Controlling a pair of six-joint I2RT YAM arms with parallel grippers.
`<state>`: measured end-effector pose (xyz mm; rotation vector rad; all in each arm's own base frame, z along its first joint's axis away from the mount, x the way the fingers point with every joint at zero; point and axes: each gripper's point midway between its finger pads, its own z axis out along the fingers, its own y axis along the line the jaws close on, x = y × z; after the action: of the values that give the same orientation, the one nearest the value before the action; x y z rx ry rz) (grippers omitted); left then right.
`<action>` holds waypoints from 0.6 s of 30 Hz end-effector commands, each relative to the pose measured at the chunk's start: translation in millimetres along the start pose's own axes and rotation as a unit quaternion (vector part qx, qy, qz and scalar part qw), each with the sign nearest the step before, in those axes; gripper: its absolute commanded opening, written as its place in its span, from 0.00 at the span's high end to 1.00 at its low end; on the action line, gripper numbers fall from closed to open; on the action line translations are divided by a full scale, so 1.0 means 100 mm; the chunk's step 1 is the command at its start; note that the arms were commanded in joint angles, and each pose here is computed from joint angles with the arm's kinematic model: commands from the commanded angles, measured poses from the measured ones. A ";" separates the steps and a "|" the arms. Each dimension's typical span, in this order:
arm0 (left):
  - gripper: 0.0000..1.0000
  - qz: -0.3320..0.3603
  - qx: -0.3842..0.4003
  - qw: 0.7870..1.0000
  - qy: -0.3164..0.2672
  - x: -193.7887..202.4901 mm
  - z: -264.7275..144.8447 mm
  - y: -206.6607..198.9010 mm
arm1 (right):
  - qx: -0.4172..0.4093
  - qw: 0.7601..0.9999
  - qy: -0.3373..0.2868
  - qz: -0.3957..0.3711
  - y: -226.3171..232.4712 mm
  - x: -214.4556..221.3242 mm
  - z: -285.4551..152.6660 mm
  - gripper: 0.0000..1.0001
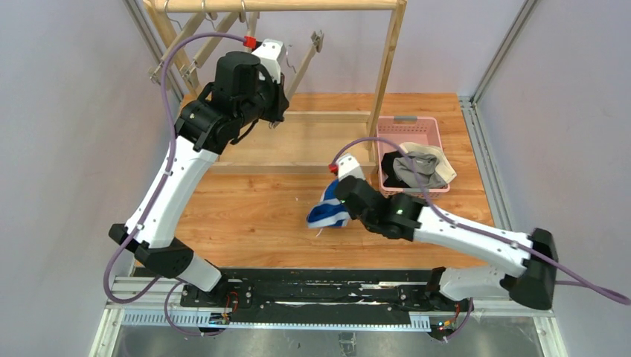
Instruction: Remove the underwear clipped to the hanger
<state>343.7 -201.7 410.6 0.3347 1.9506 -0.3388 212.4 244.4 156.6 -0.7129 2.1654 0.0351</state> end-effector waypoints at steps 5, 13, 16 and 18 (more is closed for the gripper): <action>1.00 0.004 -0.029 0.998 -0.049 -0.40 -0.09 0.09 | 0.191 0.965 -0.168 0.067 -1.45 -0.94 -1.12 1.00; 1.00 -0.017 -0.038 0.996 -0.081 -0.65 -0.08 0.20 | 0.332 0.902 -0.232 0.152 -2.52 -0.98 -1.62 1.00; 1.00 -0.029 -0.040 0.994 -0.096 -0.74 -0.06 0.24 | 0.361 0.889 -0.229 0.164 -2.69 -0.93 -1.58 1.00; 1.00 -0.036 -0.040 0.993 -0.105 -0.81 -0.05 0.27 | 0.369 0.889 -0.216 0.163 -2.76 -0.89 -1.48 1.00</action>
<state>367.5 -181.9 461.2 0.2221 1.8430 -0.2925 272.6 30.0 379.9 0.0754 1.6643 -0.3179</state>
